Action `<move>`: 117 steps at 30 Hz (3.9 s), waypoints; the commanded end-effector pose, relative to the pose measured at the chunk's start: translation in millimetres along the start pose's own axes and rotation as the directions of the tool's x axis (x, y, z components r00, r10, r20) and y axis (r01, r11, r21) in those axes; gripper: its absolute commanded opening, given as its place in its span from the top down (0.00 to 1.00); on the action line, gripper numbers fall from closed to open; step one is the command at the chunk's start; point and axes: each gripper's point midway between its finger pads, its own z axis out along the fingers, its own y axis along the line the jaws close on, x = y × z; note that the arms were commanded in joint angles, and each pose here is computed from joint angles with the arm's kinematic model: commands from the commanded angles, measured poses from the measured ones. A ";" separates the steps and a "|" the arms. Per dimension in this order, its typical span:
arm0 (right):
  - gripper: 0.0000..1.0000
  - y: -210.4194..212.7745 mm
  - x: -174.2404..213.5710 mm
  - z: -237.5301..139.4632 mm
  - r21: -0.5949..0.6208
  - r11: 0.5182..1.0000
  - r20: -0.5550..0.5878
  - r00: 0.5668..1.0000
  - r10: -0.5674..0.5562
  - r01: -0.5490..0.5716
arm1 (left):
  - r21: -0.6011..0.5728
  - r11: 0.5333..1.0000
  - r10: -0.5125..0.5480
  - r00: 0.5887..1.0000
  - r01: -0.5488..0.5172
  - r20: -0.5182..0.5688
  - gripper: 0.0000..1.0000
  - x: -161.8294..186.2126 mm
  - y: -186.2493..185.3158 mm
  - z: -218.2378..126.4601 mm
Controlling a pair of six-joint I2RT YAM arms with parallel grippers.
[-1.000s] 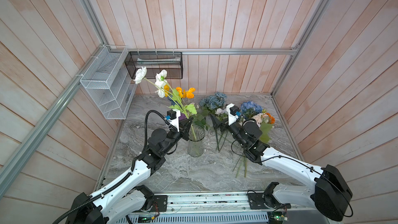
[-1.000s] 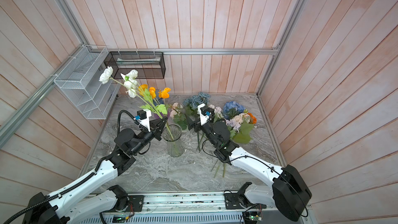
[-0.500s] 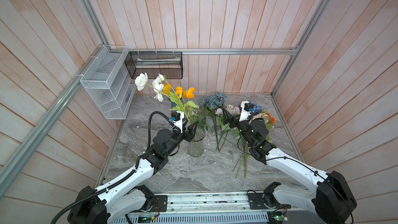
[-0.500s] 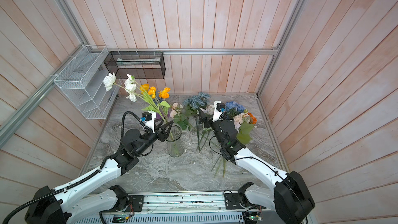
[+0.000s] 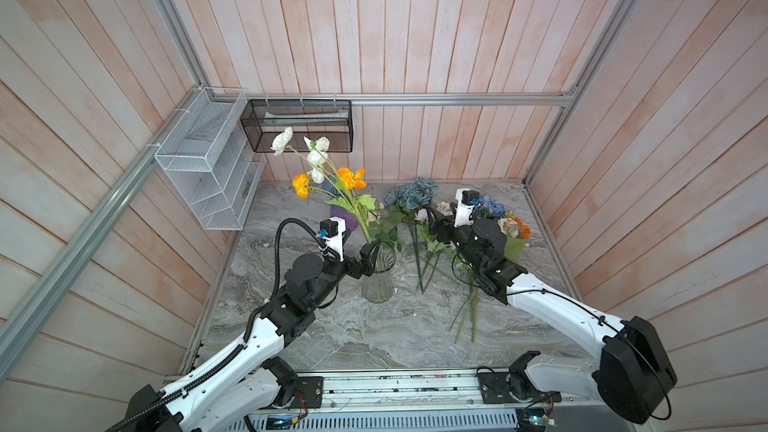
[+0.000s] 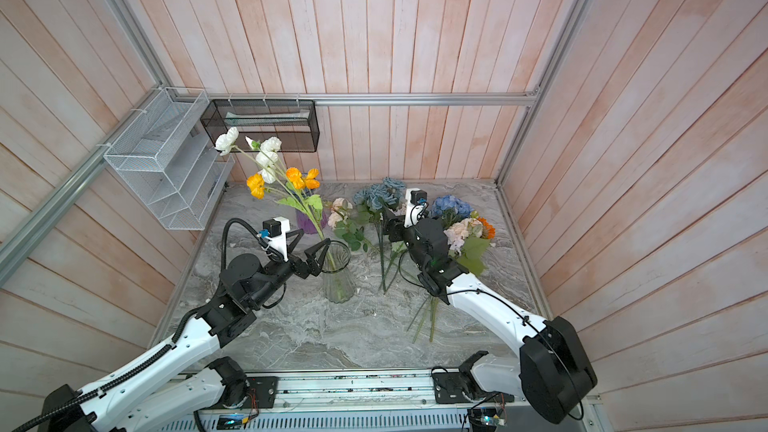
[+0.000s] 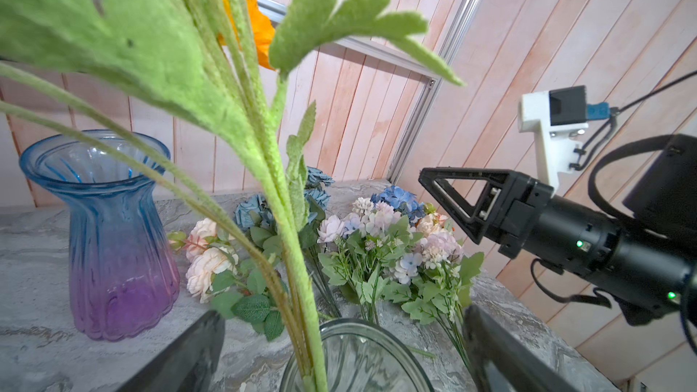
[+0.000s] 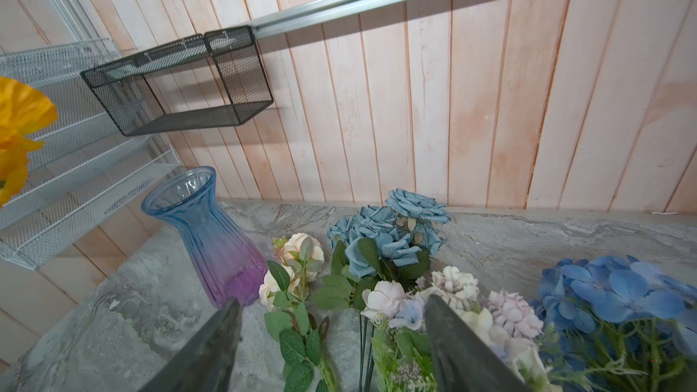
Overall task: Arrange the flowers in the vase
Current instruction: 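Move the right gripper back down to the flower pile, then grasp the blue rose stems with the right gripper, then lift the blue roses up out of the pile with the right gripper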
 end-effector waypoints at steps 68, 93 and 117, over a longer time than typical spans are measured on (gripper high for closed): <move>0.95 -50.1 235.2 93.3 0.252 0.968 -0.667 0.724 0.177 -0.005 | -0.311 0.938 -0.118 0.985 0.154 0.129 0.00 18.5 92.2 -22.8; 1.00 14.3 43.4 57.4 -0.406 0.810 -0.364 0.888 0.282 -0.424 | -0.310 0.932 -0.148 0.978 0.188 0.148 0.00 19.0 93.3 -28.6; 1.00 98.8 -137.4 -54.5 -0.690 0.715 0.211 0.976 0.050 0.113 | -0.214 0.964 -0.134 0.984 0.156 0.113 0.00 9.1 73.5 -11.3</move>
